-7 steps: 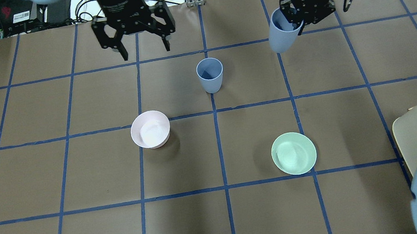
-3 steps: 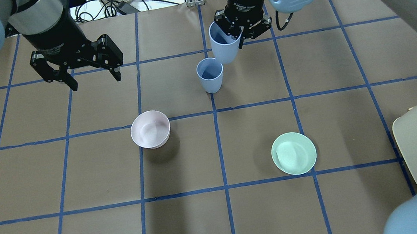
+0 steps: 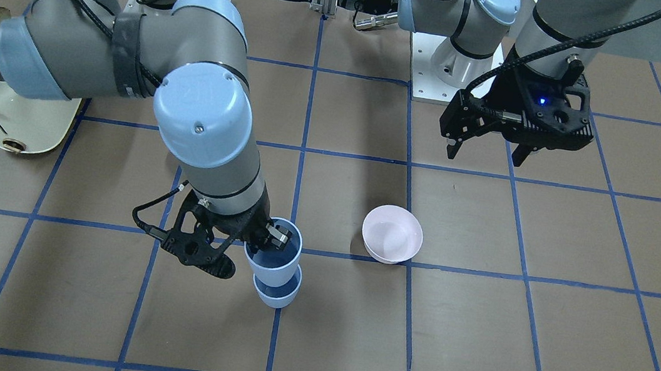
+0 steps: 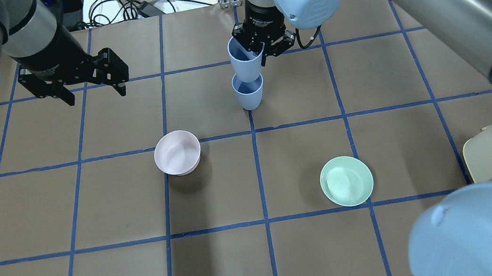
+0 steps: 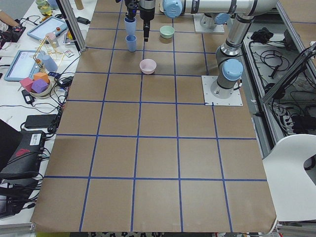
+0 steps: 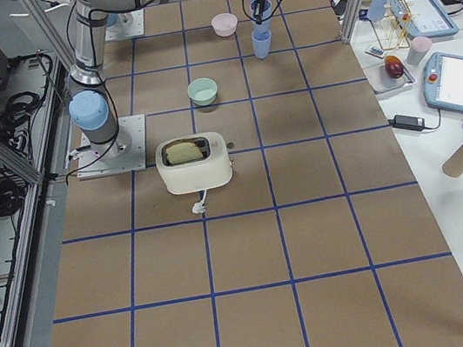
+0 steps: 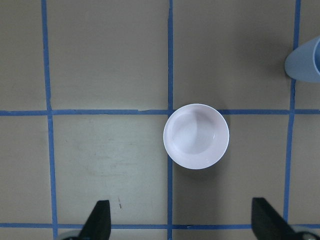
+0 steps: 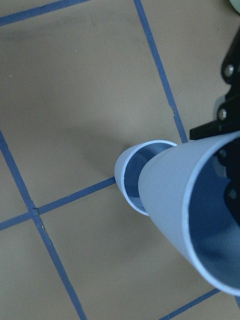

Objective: Stack blue cups with both arms

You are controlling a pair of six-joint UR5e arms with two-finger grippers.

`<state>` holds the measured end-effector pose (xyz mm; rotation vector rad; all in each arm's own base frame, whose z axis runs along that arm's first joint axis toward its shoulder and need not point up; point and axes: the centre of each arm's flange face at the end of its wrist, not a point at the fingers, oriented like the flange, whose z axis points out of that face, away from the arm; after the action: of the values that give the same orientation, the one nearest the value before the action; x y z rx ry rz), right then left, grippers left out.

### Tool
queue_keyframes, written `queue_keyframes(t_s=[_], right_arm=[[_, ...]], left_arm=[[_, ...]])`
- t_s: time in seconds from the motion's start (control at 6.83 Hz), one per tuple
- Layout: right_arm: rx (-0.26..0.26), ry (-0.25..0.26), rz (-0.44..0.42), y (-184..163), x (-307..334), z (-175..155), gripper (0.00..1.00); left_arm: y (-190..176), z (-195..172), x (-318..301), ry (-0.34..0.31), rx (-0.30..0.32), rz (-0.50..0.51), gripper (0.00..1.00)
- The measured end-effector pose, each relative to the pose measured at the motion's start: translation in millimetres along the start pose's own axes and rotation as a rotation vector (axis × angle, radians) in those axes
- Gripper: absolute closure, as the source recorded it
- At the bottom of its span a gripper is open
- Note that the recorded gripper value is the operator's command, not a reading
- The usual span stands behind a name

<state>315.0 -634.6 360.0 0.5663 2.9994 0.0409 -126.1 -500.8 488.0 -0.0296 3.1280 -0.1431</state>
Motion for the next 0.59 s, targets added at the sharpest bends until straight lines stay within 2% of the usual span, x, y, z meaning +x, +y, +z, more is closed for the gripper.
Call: queue_keyframes(t_s=[0.59], right_arm=[[-0.029,0.052,0.004,-1.7,-10.1,15.3,1.0]], left_arm=[[0.9,-1.0,-2.6,-0.004,0.007,-0.003,0.0]])
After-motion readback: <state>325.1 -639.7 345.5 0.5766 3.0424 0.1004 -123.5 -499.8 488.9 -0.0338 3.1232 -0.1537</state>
